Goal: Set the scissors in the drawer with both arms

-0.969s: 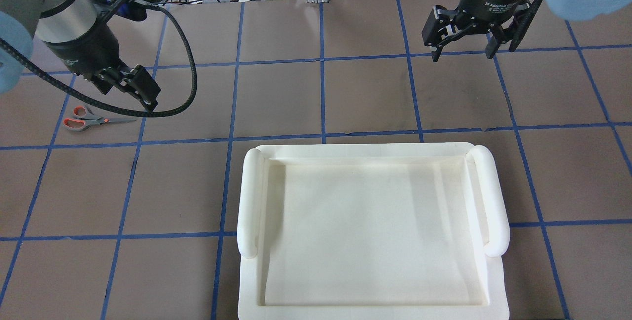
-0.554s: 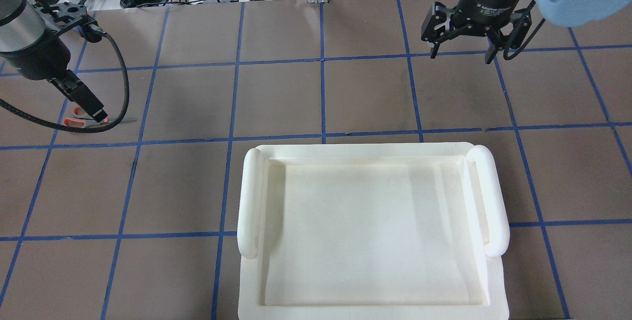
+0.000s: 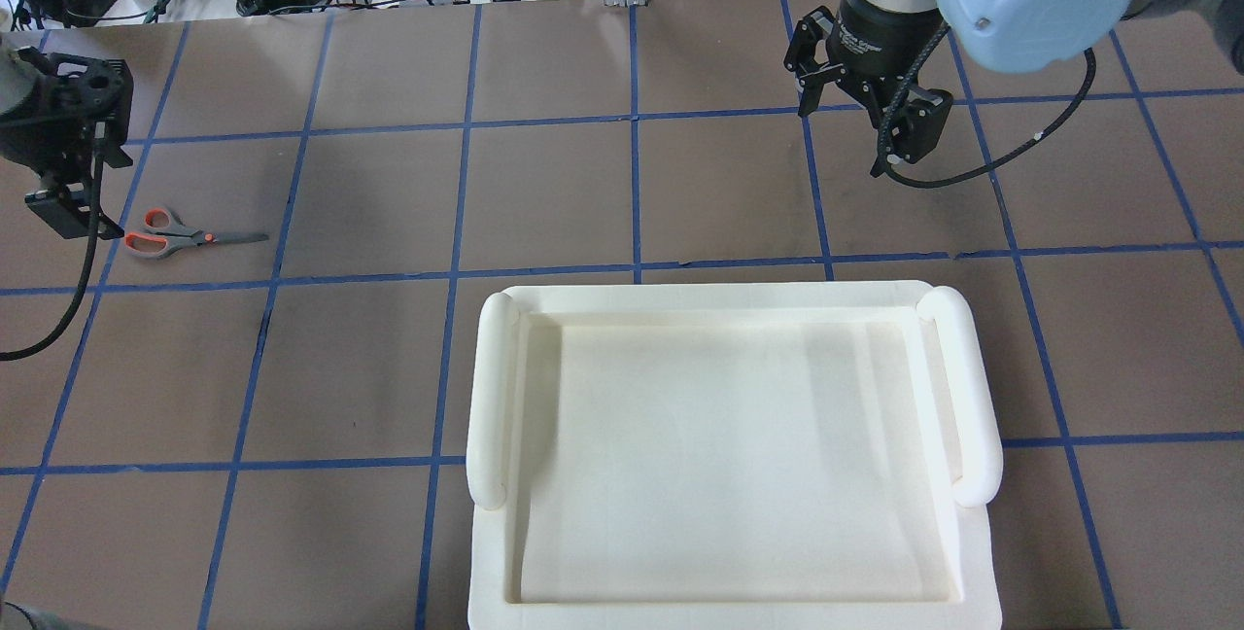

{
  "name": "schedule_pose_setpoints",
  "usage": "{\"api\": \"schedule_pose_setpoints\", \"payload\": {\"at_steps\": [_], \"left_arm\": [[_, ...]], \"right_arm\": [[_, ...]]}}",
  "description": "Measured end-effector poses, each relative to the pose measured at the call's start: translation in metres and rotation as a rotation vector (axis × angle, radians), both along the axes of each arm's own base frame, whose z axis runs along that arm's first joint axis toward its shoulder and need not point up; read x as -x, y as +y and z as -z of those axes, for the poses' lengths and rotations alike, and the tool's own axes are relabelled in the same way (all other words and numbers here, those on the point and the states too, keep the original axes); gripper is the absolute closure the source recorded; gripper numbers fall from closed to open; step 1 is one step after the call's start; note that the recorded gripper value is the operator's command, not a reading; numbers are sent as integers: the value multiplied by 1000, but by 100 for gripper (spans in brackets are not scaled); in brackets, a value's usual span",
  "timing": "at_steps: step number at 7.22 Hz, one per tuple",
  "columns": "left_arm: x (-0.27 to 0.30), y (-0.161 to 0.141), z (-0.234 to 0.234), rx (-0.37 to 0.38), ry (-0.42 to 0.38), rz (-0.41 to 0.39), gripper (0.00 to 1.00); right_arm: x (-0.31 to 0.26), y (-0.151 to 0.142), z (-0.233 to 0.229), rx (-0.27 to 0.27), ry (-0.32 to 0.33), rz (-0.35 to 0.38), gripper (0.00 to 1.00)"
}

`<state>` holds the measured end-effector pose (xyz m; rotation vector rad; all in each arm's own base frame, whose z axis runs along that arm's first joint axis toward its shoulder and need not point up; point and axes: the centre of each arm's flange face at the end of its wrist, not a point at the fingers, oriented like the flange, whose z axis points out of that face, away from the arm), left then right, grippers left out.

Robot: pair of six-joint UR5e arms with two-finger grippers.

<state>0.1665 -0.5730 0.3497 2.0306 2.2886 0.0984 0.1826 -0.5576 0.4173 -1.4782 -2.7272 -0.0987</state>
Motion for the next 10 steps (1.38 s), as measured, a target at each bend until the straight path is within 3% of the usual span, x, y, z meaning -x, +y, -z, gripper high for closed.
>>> {"api": "schedule_pose_setpoints", "payload": {"at_steps": [2,5,7,10], "left_arm": [[-32,-17,48,-13,11,190,0],[-59,-31,98,-5,17,277,0],[-65,-39,121,6,7,291,0],[-69,-41,154,-21,35,334,2]], "right_arm": [[-48,1,37,-57,34,180,0],[-99,10,76,-137,45,385,0],[-111,13,89,-196,22,459,0],[-128,17,110,-240,51,508,0]]}}
